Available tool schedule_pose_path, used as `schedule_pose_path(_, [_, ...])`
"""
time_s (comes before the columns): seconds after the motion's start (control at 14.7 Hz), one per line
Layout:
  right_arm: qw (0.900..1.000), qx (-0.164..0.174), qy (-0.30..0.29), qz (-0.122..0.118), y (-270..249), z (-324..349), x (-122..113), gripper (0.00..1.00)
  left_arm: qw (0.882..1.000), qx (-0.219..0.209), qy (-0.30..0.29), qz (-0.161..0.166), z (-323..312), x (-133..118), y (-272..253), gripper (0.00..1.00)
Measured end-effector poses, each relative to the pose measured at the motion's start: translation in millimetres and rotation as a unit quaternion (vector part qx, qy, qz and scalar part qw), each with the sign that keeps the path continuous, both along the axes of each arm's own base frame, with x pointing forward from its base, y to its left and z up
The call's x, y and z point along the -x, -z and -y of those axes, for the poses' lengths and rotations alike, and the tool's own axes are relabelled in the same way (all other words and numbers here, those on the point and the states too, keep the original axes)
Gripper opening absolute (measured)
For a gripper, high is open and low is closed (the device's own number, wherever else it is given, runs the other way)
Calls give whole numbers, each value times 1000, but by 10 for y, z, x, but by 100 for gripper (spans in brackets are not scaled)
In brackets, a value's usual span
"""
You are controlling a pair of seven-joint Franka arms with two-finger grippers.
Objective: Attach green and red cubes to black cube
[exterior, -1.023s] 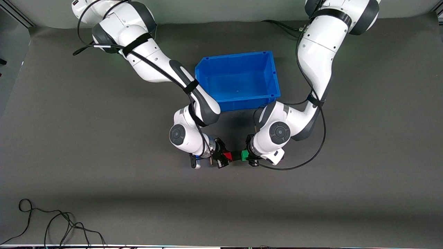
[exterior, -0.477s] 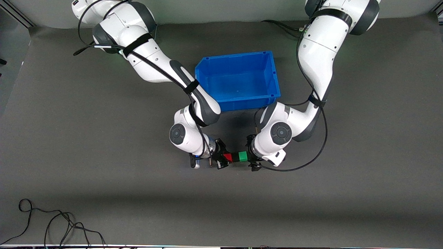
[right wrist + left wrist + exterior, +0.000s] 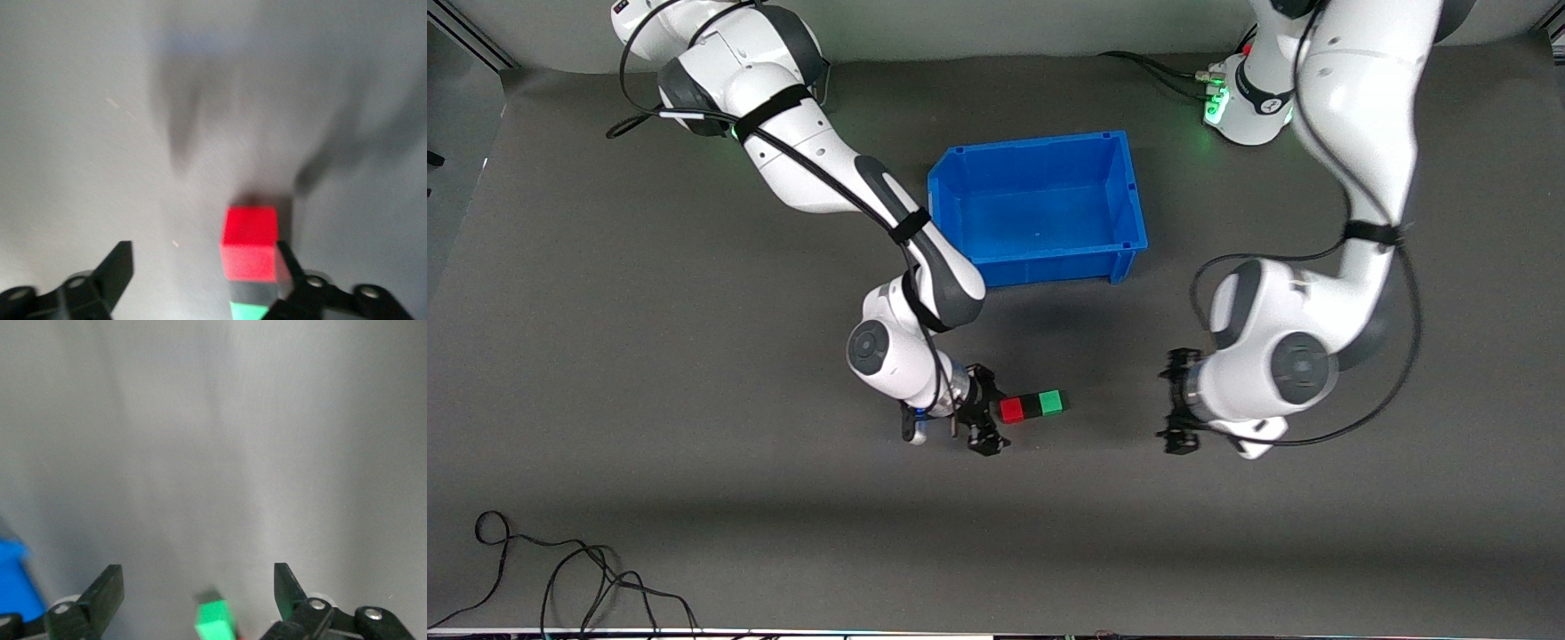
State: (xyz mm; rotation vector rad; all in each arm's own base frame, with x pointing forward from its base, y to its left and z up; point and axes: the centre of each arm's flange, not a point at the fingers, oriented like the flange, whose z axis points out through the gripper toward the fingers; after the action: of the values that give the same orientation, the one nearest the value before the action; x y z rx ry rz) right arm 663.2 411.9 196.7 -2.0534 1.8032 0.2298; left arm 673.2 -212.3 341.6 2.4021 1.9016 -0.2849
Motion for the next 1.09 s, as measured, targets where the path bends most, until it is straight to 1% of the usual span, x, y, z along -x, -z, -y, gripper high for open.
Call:
schedule_pose_path(0.14, [998,51,-33,-4,-214,229,-112,100,997,8,73,2,-532,17,-252,100])
schedule_pose_path(0.2, [996,73,-56,-7,-388,351,-158,100,993,13,118,3,-808,30,-349,100])
schedule_pose_path(0.27, [993,90,-82,-10,-602,495,-202,100,986,15,167,7,-1047,43,-427,100])
schedule_pose_path(0.41, [984,114,-137,-19,-1093,847,-267,100,965,10,260,18,-1434,73,-555,100])
schedule_pose_path(0.55, [972,131,-196,-23,-1623,1291,-290,100,936,20,350,22,-1757,150,-720,100])
schedule_pose_path(0.68, [956,143,-255,-18,-2117,1794,-265,100,907,34,419,24,-2127,268,-946,100])
schedule_pose_path(0.89, [925,176,-337,-4,-2705,2538,-137,100,858,29,510,52,-2438,428,-1388,100])
schedule_pose_path(1.02, [906,203,-372,1,-3024,2840,11,100,825,10,560,76,-2437,495,-1693,100])
schedule_pose_path(1.09, [896,218,-387,5,-3175,2957,101,100,813,-2,576,87,-2439,525,-1839,100])
